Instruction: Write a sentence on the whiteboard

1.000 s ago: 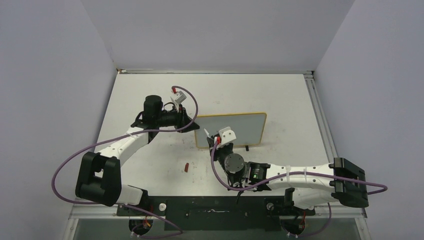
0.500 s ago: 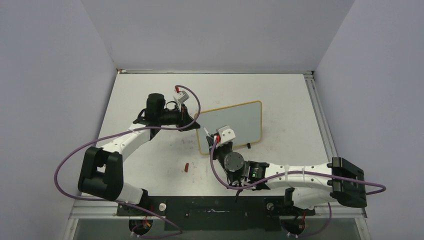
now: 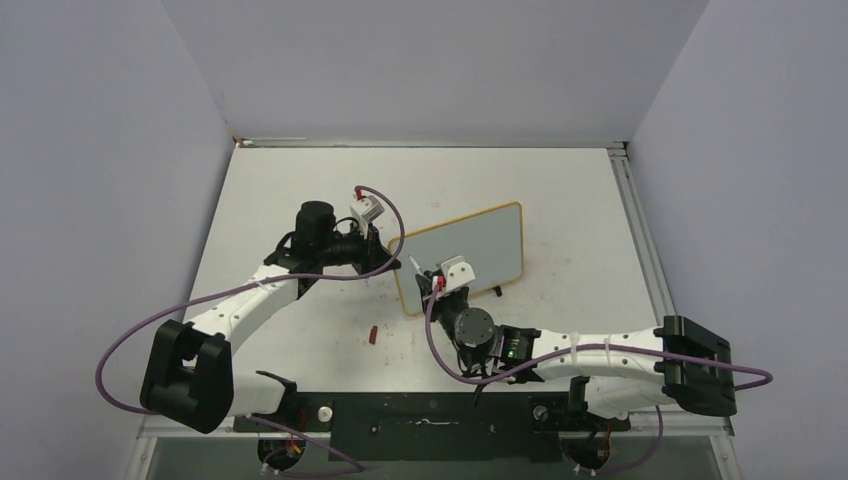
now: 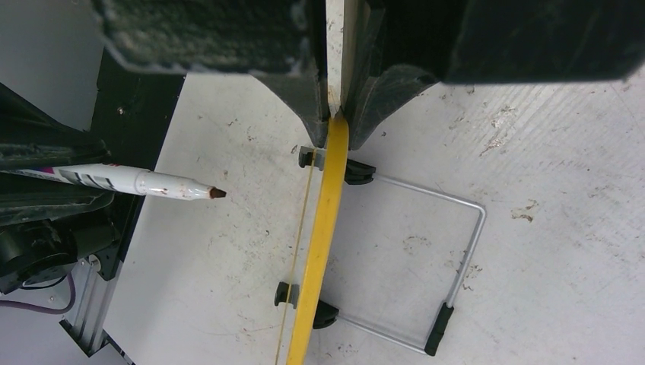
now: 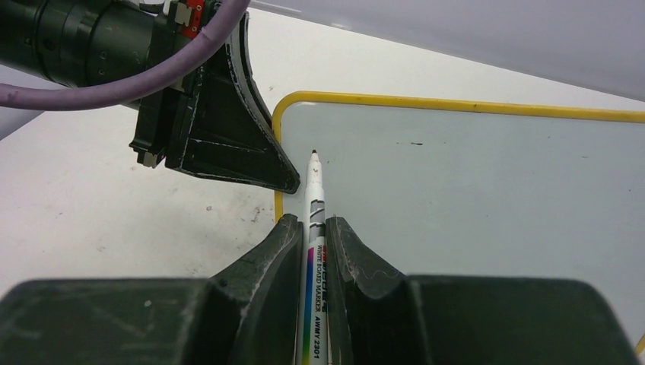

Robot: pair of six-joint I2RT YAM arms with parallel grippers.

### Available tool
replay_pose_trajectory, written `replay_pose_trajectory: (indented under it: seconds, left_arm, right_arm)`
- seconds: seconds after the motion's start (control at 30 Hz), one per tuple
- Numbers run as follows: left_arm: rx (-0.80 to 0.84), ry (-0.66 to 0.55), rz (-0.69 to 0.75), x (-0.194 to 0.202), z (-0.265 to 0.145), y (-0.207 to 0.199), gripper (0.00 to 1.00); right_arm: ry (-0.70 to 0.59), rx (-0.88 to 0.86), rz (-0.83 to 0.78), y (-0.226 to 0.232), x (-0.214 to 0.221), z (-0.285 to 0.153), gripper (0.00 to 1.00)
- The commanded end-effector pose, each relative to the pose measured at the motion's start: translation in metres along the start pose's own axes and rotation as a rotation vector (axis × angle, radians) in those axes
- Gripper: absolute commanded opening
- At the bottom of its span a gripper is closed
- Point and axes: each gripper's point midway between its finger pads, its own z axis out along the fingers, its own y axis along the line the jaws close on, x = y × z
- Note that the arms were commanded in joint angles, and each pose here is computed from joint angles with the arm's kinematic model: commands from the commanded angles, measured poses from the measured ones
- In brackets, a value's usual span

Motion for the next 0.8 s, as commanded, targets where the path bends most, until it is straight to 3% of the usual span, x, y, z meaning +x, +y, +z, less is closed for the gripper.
replay_pose_trajectory:
  seconds: [0.0,0.77]
  left_arm:
    - [-0.093,0.17,-0.104,0.051,-0.002,0.015,0.0]
    - [-0.103,0.186,-0.106,0.05,-0.003,0.02,0.0]
  right_arm:
    - [-0.07,-0.021,0.046,0.002,-0.019,0.004,0.05]
    - [-0.029,-0.033,0.028,0.002,0.005,0.029,0.05]
